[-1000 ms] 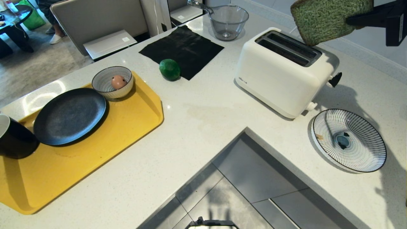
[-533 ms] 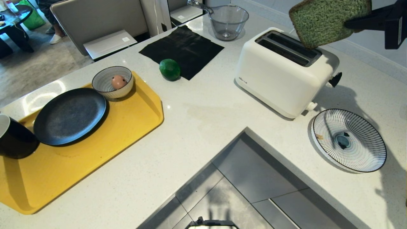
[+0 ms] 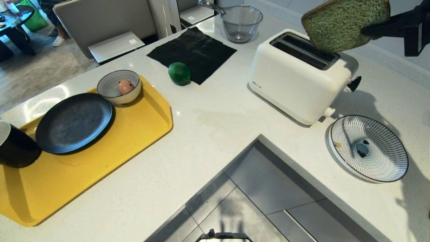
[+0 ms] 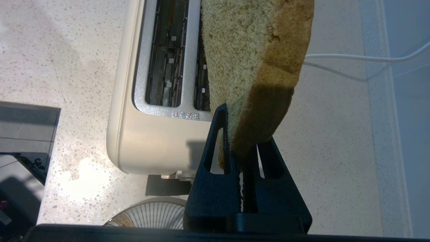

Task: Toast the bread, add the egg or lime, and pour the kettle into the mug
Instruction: Put the bread slices in the toaster

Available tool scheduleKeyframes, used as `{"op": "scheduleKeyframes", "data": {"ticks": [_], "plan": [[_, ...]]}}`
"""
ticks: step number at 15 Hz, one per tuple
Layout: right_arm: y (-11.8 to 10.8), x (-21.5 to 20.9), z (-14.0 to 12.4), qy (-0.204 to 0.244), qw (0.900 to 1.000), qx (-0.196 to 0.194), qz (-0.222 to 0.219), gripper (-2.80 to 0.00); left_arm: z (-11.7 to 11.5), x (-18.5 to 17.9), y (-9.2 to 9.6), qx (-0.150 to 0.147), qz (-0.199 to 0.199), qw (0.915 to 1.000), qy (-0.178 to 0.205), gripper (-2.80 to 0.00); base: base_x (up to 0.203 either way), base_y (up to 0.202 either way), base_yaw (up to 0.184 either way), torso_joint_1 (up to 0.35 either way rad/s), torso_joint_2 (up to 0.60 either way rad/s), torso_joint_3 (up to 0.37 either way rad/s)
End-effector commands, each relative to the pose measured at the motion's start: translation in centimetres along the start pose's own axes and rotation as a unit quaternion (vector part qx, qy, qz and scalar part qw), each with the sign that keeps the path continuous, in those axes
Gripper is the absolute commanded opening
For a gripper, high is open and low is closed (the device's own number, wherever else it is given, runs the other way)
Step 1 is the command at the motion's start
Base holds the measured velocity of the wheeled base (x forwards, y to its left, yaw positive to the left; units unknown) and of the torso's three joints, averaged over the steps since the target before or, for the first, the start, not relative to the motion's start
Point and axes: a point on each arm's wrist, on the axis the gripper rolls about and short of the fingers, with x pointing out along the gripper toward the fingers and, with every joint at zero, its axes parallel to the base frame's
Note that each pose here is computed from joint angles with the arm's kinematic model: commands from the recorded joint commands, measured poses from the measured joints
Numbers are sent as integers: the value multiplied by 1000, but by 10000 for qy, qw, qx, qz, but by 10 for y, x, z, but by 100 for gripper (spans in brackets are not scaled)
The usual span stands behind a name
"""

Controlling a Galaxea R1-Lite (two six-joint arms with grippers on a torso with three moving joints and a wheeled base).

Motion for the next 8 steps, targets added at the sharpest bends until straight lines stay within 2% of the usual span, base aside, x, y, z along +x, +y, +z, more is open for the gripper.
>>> {"op": "scheduleKeyframes", "data": {"ticks": [1, 8], "plan": [[0, 1, 0, -2, 10000, -15, 31, -280, -5, 1, 0, -2, 7, 10000, 77, -280, 0, 0, 0, 0, 0, 0], [3, -7, 1, 46, 10000, 16, 65, -280, -5, 1, 0, -2, 6, 10000, 77, -280, 0, 0, 0, 0, 0, 0]]}}
